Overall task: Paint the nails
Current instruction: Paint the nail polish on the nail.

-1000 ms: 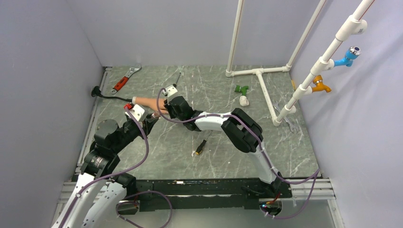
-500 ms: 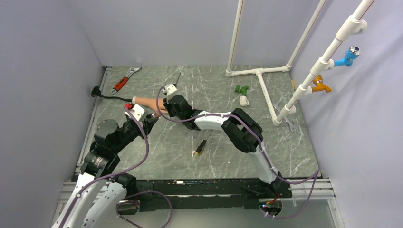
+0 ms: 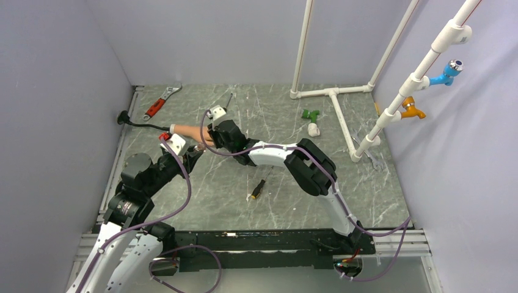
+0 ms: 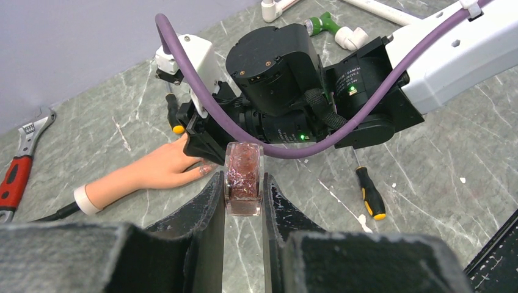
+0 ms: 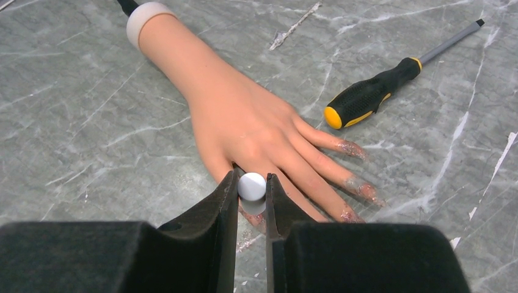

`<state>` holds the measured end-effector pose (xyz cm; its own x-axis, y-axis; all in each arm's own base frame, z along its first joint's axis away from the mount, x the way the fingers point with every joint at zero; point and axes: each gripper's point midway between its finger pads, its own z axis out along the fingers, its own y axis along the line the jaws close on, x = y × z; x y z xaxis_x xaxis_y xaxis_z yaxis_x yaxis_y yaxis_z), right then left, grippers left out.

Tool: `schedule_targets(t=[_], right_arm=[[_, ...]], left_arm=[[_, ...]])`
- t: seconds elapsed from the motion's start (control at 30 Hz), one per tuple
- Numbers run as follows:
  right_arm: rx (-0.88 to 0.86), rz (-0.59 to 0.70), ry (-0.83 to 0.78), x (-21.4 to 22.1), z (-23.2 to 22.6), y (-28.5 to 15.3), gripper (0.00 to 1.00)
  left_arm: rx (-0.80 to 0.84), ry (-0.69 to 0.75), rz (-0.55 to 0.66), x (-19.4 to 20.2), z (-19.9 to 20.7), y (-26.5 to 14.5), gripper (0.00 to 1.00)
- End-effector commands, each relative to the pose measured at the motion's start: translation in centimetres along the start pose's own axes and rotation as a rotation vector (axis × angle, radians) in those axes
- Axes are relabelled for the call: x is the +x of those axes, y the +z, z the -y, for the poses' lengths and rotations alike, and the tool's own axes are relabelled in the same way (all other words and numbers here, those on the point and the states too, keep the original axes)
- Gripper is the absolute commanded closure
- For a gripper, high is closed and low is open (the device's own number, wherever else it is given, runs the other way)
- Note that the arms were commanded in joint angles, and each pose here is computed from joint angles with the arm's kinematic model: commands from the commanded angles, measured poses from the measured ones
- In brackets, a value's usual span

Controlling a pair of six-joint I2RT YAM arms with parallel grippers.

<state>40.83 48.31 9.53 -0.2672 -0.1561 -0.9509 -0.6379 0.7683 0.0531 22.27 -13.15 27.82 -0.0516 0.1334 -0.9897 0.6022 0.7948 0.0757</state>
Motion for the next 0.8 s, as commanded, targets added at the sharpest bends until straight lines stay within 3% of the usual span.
schedule_targets(t=[0.0,0.77], right_arm=[[-0.03,0.051,-0.001,-1.8,-1.0,0.1,1.0],[0.006,0.032,-0.003,-0.6,0.5,-1.5,1.0]], left_arm=[[0.0,0.007,0.052,-1.7,-0.1,-0.1,1.0],[-0.009,0.011,0.054,-1.7,-0.2,-0.2,1.0]])
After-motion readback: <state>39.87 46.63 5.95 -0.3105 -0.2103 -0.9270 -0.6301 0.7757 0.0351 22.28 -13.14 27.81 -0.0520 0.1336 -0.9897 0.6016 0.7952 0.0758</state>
